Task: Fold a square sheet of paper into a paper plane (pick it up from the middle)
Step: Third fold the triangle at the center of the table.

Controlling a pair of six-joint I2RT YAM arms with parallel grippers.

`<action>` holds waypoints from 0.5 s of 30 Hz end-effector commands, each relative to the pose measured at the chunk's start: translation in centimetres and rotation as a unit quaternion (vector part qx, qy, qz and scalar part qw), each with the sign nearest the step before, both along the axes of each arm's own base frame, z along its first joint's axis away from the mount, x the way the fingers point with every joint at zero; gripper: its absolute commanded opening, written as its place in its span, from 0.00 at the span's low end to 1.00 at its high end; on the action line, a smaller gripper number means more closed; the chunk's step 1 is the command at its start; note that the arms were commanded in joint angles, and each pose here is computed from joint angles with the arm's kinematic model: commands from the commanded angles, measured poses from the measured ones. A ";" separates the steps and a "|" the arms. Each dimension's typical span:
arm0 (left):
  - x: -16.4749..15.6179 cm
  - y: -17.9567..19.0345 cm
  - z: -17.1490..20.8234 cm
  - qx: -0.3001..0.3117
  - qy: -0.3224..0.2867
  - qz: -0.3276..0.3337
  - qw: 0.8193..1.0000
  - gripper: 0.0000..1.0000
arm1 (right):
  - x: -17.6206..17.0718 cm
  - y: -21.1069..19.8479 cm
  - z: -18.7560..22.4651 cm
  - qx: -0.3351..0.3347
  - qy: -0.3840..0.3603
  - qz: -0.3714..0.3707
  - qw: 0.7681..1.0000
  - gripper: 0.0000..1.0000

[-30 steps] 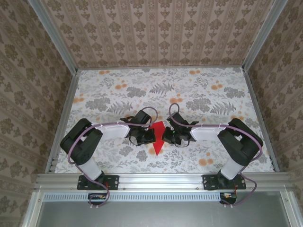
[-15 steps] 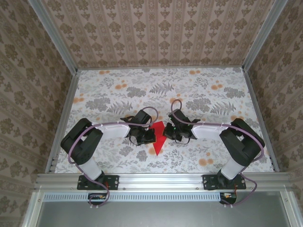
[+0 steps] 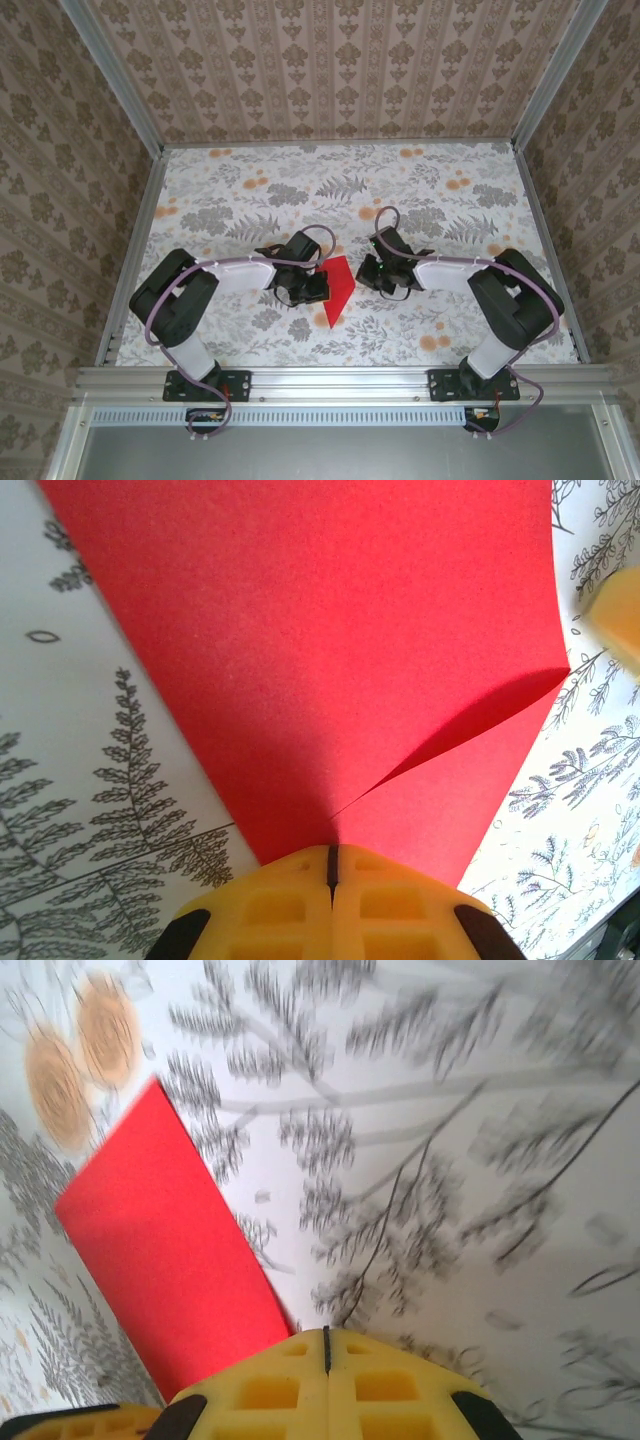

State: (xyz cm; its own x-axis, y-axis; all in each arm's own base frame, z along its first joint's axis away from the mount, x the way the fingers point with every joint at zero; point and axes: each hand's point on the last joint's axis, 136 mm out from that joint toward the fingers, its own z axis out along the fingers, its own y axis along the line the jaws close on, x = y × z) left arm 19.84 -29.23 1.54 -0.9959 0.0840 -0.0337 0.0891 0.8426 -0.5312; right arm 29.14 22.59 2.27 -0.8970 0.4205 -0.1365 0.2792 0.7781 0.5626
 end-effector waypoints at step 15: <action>2.2 2.1 -1.9 0.083 -0.071 -0.143 0.984 0.00 | -2.9 4.3 1.1 0.073 -0.010 0.118 0.990 0.06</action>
